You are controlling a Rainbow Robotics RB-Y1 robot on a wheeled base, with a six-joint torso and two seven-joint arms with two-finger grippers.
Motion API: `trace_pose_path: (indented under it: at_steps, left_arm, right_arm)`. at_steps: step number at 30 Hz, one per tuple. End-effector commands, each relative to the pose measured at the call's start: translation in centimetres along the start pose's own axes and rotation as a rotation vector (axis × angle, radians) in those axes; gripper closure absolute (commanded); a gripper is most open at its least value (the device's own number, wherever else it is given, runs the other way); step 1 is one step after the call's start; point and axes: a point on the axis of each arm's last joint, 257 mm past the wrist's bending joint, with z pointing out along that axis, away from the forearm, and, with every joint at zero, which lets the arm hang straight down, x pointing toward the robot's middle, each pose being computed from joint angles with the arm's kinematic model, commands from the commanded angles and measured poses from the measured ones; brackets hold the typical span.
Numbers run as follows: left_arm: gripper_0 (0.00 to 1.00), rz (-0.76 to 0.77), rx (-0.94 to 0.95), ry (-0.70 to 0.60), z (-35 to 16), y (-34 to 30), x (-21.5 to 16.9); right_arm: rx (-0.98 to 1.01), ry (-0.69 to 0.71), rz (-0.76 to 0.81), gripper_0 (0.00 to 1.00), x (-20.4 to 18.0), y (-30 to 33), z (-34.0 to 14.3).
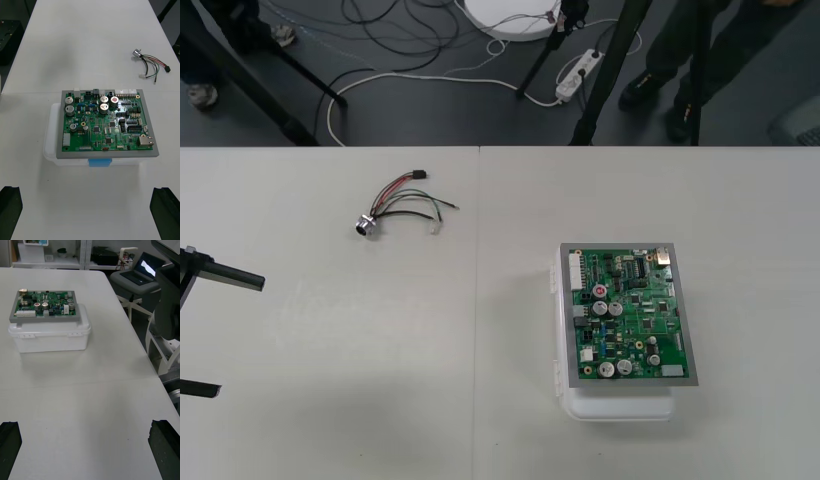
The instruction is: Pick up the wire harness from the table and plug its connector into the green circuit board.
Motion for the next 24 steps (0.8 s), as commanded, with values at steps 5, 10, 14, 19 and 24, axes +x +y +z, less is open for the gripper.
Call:
trace_pose_path:
  at_steps: [5, 10, 14, 19, 24]
  left_arm:
    - [0.00, -0.022, -0.036, 0.017, -0.96, 1.32, -0.45]
    - [0.00, -0.022, -0.036, 0.017, -0.96, 1.32, -0.45]
    - [0.00, -0.022, -0.036, 0.017, -0.96, 1.32, -0.45]
    - [0.00, -0.022, -0.036, 0.017, -0.96, 1.32, -0.45]
    - [0.00, -0.022, -0.036, 0.017, -0.96, 1.32, -0.45]
  right_arm:
    - [-0.040, 0.020, -0.030, 0.00, 0.23, 0.70, -0.36]
    - [-0.040, 0.020, -0.030, 0.00, 0.23, 0.70, -0.36]
    - [-0.040, 0.020, -0.030, 0.00, 0.23, 0.70, -0.36]
    - [-0.040, 0.020, -0.030, 0.00, 0.23, 0.70, -0.36]
    - [-0.040, 0.020, -0.030, 0.00, 0.23, 0.70, -0.36]
